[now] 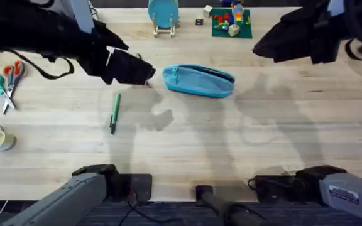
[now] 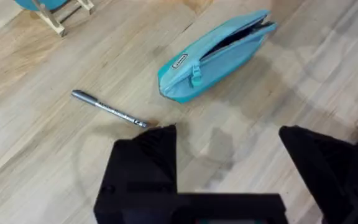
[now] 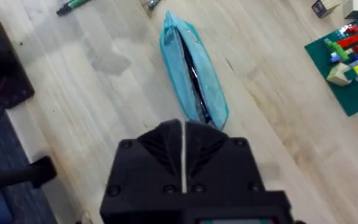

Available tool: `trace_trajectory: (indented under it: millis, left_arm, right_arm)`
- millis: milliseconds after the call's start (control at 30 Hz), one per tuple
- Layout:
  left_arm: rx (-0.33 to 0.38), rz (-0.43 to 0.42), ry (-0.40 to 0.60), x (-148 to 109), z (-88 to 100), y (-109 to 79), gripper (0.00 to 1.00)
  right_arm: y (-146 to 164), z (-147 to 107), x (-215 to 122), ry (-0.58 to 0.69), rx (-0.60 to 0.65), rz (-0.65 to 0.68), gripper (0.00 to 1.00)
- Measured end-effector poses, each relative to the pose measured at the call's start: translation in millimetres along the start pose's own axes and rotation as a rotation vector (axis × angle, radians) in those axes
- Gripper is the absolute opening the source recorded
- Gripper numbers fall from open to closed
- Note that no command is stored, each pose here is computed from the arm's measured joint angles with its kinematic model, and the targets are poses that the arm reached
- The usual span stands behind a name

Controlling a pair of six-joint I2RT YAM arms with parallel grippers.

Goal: Unzip the bag, pick up the pens from the table one at a time and place them inside, then zip the bag closed.

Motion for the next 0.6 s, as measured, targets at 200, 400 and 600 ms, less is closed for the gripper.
trace_trajectory:
  millis: [200, 400, 600]
  left_arm:
    - [-0.001, 0.001, -0.001, 0.0, 0.2, 0.2, 0.992]
    - [-0.001, 0.001, -0.001, 0.0, 0.2, 0.2, 0.993]
    - [-0.001, 0.001, -0.002, 0.0, 0.3, 0.3, 0.993]
  right_arm:
    - [0.0, 0.1, 0.0, 0.000, -0.001, 0.000, 0.030]
    - [0.0, 0.1, 0.0, 0.000, -0.001, 0.000, 0.030]
    - [0.0, 0.0, 0.0, 0.000, -0.006, 0.000, 0.030]
Point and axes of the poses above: each hand's point on the last joint's axis, 136 mm out from that joint toward the fingers, its own x axis out along the fingers, its own y axis along the line the jaws close on, z = x × y, the point moved 7 cm from there along -x, back along the fingers, and after that the axes turned 1 degree about -x, right-handed, at the moved point
